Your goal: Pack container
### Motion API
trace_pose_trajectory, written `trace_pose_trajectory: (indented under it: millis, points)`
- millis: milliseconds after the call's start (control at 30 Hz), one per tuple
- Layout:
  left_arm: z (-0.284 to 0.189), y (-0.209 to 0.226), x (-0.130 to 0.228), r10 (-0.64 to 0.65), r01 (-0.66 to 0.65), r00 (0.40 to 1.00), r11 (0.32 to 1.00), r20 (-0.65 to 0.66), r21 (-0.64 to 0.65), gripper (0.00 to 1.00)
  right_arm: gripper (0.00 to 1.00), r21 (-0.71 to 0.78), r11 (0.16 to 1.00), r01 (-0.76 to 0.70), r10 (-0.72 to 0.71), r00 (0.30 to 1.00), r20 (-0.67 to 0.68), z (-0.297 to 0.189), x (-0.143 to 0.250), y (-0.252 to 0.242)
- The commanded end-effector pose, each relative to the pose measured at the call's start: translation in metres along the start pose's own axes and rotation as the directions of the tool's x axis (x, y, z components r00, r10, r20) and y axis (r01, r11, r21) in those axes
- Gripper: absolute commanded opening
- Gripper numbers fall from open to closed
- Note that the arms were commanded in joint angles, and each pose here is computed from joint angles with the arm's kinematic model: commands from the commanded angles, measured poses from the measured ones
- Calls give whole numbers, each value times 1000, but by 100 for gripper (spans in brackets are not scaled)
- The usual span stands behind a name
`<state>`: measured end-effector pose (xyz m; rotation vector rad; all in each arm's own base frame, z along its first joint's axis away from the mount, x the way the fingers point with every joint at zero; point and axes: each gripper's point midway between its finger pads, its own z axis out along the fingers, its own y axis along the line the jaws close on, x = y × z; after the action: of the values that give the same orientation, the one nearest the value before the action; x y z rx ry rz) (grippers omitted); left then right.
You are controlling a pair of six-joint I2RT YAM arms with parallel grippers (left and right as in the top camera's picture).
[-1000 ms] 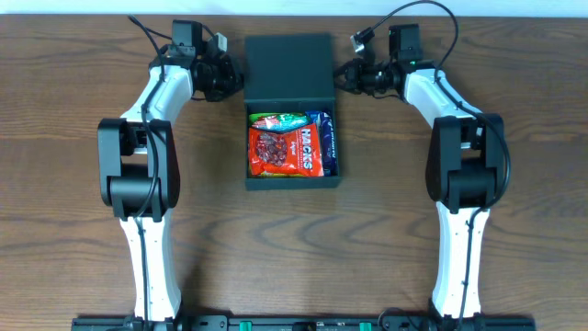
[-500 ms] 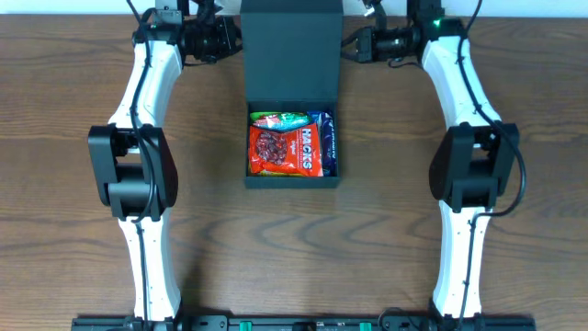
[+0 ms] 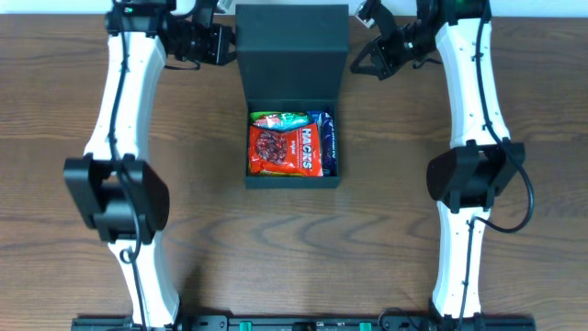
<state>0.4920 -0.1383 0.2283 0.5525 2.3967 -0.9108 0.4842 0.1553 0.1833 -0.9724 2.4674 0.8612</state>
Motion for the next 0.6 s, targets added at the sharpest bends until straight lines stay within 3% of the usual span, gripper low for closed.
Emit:
trace_pose_trajectory:
  millis: [0,300,567]
  points:
    - [-20,-14,-4,176,-176,984,984,1,-34,6,1,83,991,101,-99,995,-18,-16,-2,-2]
    - [-22,-28,28,186,-184,976,983,-112,21,6,1,214,976,52,-58,998,19,-62,2,-26]
    - [-24,-25,36,163,-165,976,986,-146,5,6,1,221,975,-7,-1,999,35,-70,5,-29]
